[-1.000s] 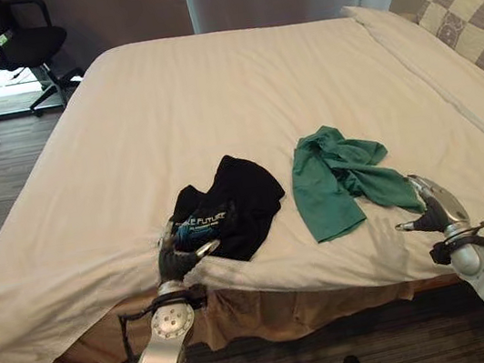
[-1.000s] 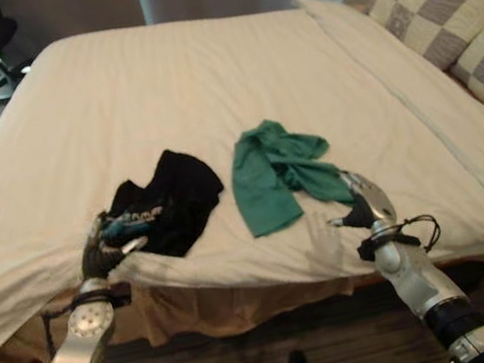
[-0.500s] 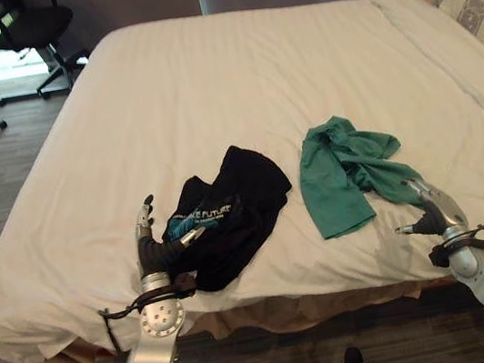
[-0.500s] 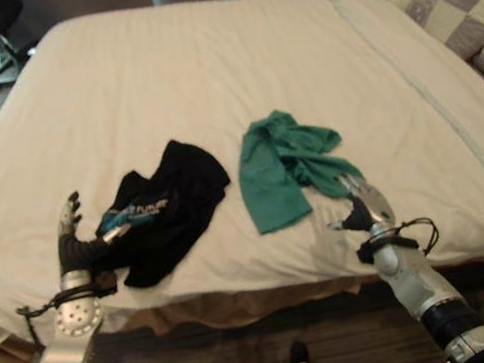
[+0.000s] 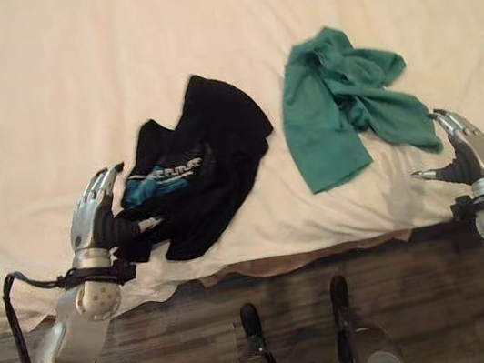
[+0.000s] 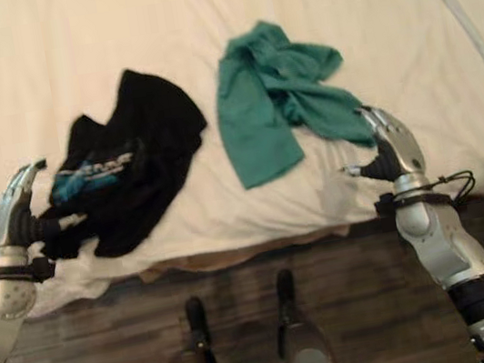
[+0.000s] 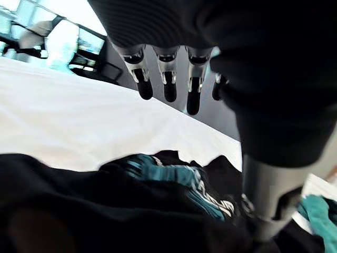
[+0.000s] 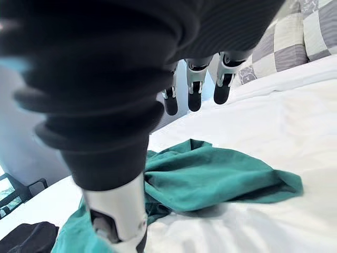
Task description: Tidy up the quilt and then pick up the clothes from the bed and put them into the laundry hamper.
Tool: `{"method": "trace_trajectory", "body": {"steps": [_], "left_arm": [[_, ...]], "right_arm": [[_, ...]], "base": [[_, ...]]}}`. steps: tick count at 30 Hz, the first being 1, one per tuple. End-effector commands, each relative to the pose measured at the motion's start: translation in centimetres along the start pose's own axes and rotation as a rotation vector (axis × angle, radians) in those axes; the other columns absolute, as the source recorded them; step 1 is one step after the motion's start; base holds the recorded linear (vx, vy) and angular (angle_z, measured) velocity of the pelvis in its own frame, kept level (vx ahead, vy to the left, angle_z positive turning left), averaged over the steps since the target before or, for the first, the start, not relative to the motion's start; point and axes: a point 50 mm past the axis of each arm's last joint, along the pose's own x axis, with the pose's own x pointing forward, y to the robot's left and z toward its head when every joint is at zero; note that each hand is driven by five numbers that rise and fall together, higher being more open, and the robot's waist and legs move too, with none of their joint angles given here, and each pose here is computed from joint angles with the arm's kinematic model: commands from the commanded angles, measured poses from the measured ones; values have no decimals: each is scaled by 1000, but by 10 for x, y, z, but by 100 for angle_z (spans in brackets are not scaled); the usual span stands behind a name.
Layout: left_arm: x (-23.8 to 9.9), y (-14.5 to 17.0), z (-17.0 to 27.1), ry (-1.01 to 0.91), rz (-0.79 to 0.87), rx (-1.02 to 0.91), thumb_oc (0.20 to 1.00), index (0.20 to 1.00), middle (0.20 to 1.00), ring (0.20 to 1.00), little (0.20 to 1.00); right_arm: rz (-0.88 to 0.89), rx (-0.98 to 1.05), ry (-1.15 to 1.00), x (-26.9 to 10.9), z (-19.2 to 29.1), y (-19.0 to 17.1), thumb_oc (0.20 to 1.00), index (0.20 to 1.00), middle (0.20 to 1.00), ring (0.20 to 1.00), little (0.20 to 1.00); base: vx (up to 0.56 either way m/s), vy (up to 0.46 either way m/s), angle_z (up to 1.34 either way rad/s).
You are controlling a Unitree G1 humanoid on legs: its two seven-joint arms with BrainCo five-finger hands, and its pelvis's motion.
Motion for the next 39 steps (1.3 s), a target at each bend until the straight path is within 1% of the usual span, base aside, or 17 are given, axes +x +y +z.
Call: {"method": "trace_trajectory", "body": {"steps": [1,4,8,9,10,12,16,18,19,21,24,29,33,34,37,38,39], "left_arm": [[23,15,6,-32,77,97,1000,1000,1000,1000,1000],[29,4,2,-2,38,147,1000,1000,1000,1000,1000],[29,-33,-16,128,-98,165,1000,1000,1000,1000,1000],[25,-40,-20,150,-131,169,727,727,727,727,727],[21,-47,-23,171,-156,171,498,498,498,498,498],[5,-65,-34,227,-232,173,200,200,200,200,200],[-30,-92,-50,336,-321,92,200,200,200,200,200],[-48,-104,-54,396,-335,-20,200,200,200,200,200],[-48,-104,-55,399,-333,-23,200,200,200,200,200],[-67,-112,-57,442,-316,-159,200,200,200,200,200],[-87,-112,-51,446,-299,-338,200,200,200,200,200],[-107,-101,-31,408,-215,-707,200,200,200,200,200],[-112,-93,-16,352,-198,-1007,200,200,200,200,200],[-112,-93,-16,352,-197,-1009,200,200,200,200,200],[-112,-86,-10,305,-225,-1098,200,200,200,200,200],[-112,-85,-7,285,-246,-1121,200,200,200,200,200],[-112,-85,-7,278,-260,-1116,200,200,200,200,200]], "right_arm": [[-89,29,-136,20,25,-20,1000,1000,1000,1000,1000],[-95,52,-182,24,37,-19,1000,1000,1000,1000,1000],[-111,62,-239,34,52,-20,1000,1000,1000,1000,1000],[-119,60,-243,36,54,-21,1000,1000,1000,1000,1000],[-124,59,-250,37,56,-22,1000,1000,1000,1000,1000],[-144,55,-271,41,61,-27,1000,1000,1000,1000,1000],[-182,40,-332,52,76,-39,1000,1000,1000,1000,1000],[-201,14,-382,60,86,-48,1000,1000,1000,1000,1000],[-201,14,-386,61,87,-48,1000,1000,1000,1000,1000],[-219,-36,-421,76,97,-63,1000,1000,1000,1000,1000],[-229,-103,-431,89,100,-79,1000,1000,1000,1000,1000],[-213,-198,-333,108,82,-99,1000,1000,1000,1000,1000],[-166,-241,-258,120,69,-98,1000,1000,1000,1000,1000],[-166,-241,-260,120,70,-98,1000,1000,1000,1000,1000],[-120,-329,-154,127,49,-101,1000,1000,1000,1000,1000],[-98,-322,-35,129,26,-100,1000,1000,1000,1000,1000],[-88,-302,25,129,15,-100,1000,1000,1000,1000,1000]], "base": [[-70,-10,-27],[-55,-8,-16],[-17,-10,-12],[22,-15,-4],[0,0,0],[0,0,0],[22,-22,8],[10,-41,9],[16,-39,5],[-1,-66,7],[-3,-56,16],[-21,-33,22],[-51,-34,32],[-56,-38,32],[-55,-29,29],[-94,-26,22],[-83,-18,20]]}}
